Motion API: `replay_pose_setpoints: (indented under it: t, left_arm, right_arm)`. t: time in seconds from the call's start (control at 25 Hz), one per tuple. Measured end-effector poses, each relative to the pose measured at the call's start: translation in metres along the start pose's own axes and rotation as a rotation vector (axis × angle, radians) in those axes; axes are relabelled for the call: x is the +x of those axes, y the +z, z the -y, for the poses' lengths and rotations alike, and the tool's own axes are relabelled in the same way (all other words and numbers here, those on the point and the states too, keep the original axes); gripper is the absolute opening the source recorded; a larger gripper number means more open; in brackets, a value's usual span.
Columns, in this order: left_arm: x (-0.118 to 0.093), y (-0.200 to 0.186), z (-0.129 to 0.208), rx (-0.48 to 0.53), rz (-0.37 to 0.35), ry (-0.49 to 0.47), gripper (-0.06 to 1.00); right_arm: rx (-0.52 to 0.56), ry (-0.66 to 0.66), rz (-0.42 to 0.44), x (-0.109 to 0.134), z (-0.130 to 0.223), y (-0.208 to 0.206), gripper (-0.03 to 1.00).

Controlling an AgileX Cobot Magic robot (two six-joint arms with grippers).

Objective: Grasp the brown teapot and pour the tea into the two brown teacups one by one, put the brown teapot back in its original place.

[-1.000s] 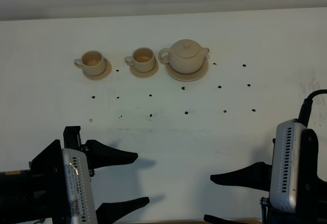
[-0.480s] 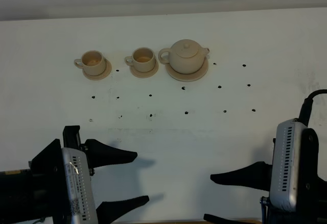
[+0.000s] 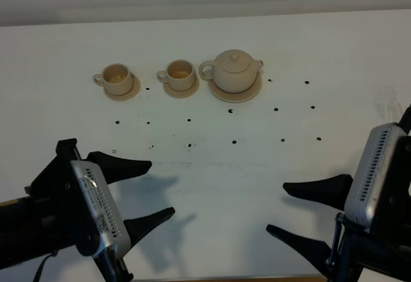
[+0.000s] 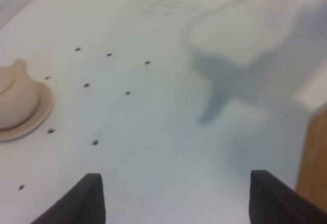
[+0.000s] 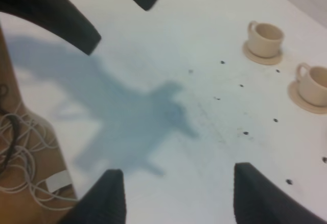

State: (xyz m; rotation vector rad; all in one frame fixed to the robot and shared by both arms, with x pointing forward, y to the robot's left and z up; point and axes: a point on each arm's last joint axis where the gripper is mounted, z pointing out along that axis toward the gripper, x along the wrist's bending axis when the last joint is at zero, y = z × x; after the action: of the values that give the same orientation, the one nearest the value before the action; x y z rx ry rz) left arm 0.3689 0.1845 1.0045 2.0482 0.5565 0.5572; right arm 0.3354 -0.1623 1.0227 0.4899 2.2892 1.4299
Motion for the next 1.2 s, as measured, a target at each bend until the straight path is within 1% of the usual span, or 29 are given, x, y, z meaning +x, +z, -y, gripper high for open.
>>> replay_pose_setpoints:
  t: [0.12,0.24,0.4,0.48,0.64,0.72,0.8,0.88,1.0,1.2]
  left_arm:
    - [0.003,0.000,0.000,0.005,-0.028,-0.003,0.57]
    - [0.006,0.000,0.001,0.013,-0.068,-0.003,0.57]
    - [0.011,-0.001,0.002,0.024,-0.127,-0.007,0.57]
    - [0.015,-0.001,0.003,0.030,-0.166,-0.028,0.57]
    - [0.022,-0.003,0.001,0.026,-0.240,-0.095,0.57]
    - [0.026,-0.004,0.001,0.028,-0.280,-0.106,0.57]
    - [0.028,-0.005,0.002,0.031,-0.311,-0.114,0.57]
    - [0.032,-0.006,0.002,0.036,-0.359,-0.124,0.57]
    - [0.040,-0.010,0.005,0.050,-0.454,-0.165,0.57]
    - [0.051,-0.016,0.010,0.105,-0.566,-0.241,0.55]
  right_arm:
    - [0.006,0.020,0.040,-0.004,0.001,0.000,0.47]
    - [0.016,0.045,0.098,-0.009,0.002,0.000,0.46]
    - [0.033,0.104,0.177,-0.016,0.004,-0.001,0.44]
    - [0.045,0.121,0.218,-0.020,0.004,-0.002,0.44]
    - [0.067,0.061,0.341,-0.032,-0.001,-0.006,0.44]
    - [0.082,0.044,0.403,-0.038,-0.003,-0.009,0.44]
    - [0.093,0.039,0.442,-0.041,-0.003,-0.011,0.44]
    - [0.110,0.039,0.474,-0.044,-0.002,-0.011,0.44]
    - [0.146,0.030,0.506,-0.047,0.001,-0.008,0.44]
    - [0.182,0.038,0.520,-0.049,0.001,-0.001,0.44]
